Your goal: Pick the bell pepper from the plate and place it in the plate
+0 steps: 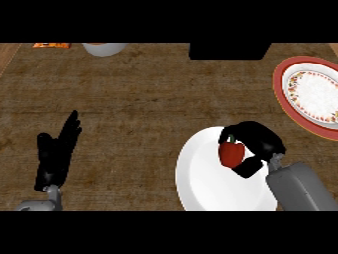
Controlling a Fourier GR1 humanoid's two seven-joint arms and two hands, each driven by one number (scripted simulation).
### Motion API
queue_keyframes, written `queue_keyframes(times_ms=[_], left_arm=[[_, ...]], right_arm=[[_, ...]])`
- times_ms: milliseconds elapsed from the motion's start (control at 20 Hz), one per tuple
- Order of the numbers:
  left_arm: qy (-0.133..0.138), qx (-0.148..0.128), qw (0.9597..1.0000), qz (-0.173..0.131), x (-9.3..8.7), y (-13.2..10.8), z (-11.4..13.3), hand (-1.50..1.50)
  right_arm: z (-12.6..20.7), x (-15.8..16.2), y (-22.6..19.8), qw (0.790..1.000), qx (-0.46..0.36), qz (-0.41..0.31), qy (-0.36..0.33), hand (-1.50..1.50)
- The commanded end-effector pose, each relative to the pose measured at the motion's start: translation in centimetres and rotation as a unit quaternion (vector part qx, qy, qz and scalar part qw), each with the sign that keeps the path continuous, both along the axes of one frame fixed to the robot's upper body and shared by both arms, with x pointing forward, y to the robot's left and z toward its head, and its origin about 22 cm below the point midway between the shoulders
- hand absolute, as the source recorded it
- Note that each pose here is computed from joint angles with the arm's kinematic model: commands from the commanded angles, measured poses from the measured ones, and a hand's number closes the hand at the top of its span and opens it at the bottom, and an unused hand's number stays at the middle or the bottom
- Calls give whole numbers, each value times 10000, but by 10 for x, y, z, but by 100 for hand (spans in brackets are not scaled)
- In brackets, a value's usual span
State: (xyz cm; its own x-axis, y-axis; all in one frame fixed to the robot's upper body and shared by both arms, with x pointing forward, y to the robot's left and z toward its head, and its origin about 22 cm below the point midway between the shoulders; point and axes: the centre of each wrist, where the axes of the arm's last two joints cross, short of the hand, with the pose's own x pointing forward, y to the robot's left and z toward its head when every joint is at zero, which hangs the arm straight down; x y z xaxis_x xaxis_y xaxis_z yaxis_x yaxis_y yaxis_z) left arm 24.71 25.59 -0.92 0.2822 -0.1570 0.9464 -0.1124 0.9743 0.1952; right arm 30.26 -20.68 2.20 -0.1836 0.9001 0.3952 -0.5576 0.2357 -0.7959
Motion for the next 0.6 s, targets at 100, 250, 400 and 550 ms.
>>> queue_keyframes(times_ms=[100, 250, 400, 550], left_arm=[[-13, 4, 10000, 6, 4, -8, -4, 0], [9, -24, 10000, 42, 10, -7, 0, 0], [-4, 17, 10000, 20, 1, -25, -17, 0], [22, -10, 10000, 0, -4, -21, -8, 0]], right_arm=[[1, 2, 1, 9993, -19, 103, -370, 150], [-6, 9, -25, 9981, -26, 97, -612, 150], [-16, 13, -72, 9953, 86, 411, -868, 150], [4, 39, -87, 9924, 148, 448, -1140, 150]])
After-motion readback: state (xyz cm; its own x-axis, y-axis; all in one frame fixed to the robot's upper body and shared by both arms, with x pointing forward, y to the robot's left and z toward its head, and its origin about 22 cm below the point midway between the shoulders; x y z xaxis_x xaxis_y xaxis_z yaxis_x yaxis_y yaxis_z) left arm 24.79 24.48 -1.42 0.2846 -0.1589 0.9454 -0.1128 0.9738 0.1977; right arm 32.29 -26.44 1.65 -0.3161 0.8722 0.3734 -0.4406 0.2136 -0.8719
